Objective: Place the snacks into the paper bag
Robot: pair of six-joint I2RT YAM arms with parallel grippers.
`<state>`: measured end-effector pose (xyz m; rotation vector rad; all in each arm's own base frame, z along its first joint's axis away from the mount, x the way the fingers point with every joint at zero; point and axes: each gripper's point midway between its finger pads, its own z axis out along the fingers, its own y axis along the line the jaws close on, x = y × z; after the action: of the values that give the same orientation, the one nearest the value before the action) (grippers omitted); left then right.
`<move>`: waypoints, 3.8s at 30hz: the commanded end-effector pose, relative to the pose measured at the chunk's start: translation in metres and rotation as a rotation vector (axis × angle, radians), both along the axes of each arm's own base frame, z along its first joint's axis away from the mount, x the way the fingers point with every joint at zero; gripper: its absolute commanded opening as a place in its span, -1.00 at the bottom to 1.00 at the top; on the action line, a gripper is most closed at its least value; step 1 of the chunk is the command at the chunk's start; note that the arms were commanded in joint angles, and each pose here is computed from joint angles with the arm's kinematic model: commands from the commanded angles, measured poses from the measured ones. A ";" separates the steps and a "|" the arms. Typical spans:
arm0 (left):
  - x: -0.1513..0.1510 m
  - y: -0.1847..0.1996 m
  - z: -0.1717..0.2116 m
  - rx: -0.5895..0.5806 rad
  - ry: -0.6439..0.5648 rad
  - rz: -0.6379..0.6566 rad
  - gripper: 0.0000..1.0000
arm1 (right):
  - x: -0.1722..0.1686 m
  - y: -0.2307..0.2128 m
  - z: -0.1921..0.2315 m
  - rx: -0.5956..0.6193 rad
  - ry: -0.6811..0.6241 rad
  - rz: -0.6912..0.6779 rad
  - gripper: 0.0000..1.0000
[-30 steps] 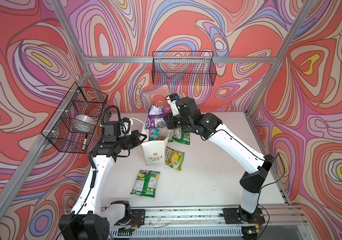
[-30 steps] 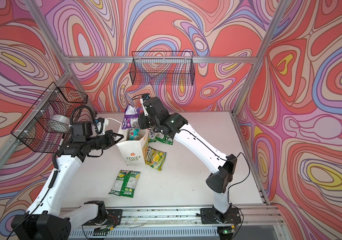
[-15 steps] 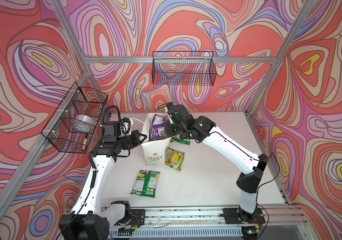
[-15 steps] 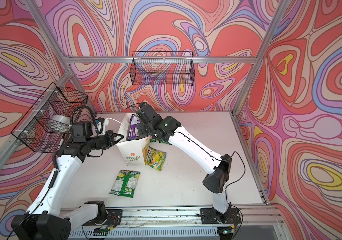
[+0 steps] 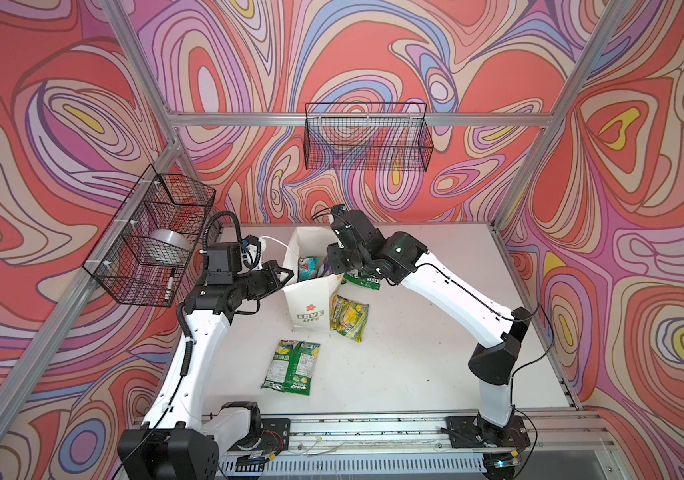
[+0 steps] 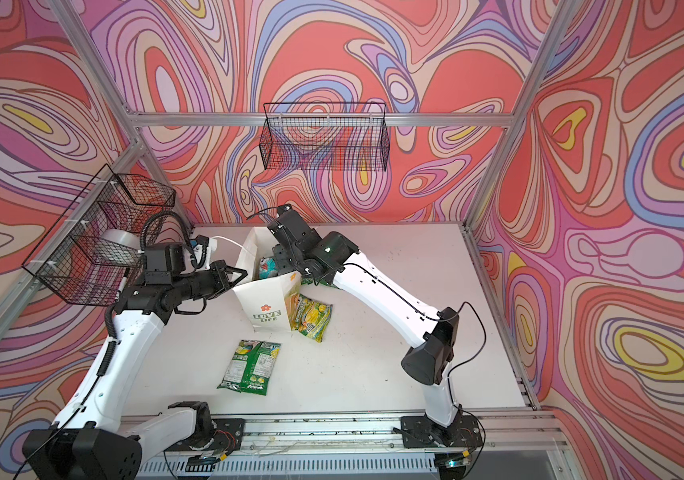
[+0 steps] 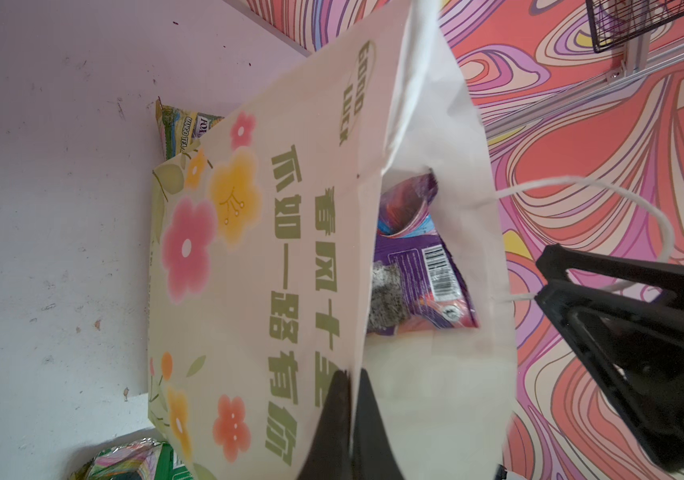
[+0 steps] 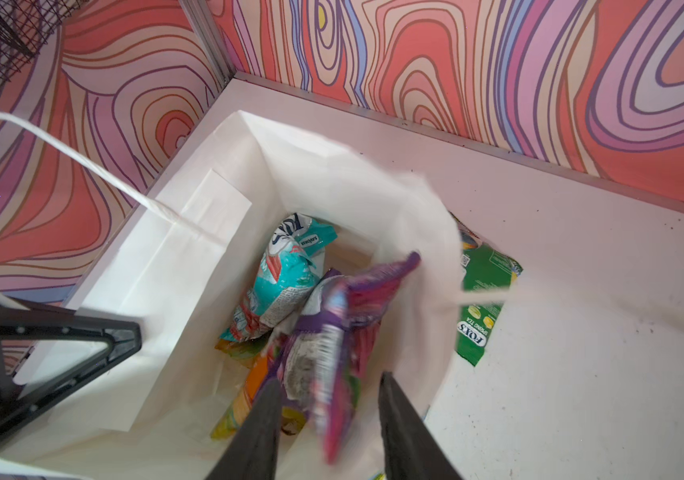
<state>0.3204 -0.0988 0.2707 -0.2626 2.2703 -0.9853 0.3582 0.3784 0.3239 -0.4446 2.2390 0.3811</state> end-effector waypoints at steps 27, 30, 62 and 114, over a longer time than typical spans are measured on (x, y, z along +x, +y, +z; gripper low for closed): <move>0.008 -0.001 0.014 -0.007 -0.071 -0.008 -1.00 | -0.019 -0.054 0.099 0.118 -0.239 -0.117 0.97; 0.008 -0.001 0.016 -0.012 -0.076 -0.011 -1.00 | -0.013 -0.049 0.079 0.103 -0.209 -0.144 0.97; 0.005 0.002 0.020 0.006 -0.089 -0.002 -1.00 | 0.035 -0.022 0.003 0.206 -0.039 -0.122 -1.00; 0.039 -0.239 -0.001 0.340 -0.084 -0.205 -1.00 | 0.003 -0.196 0.094 0.229 -0.282 -0.287 -1.00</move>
<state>0.3577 -0.3377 0.2454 0.2340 2.4601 -0.6098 0.3591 0.1824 0.3759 -0.0824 2.0781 0.3195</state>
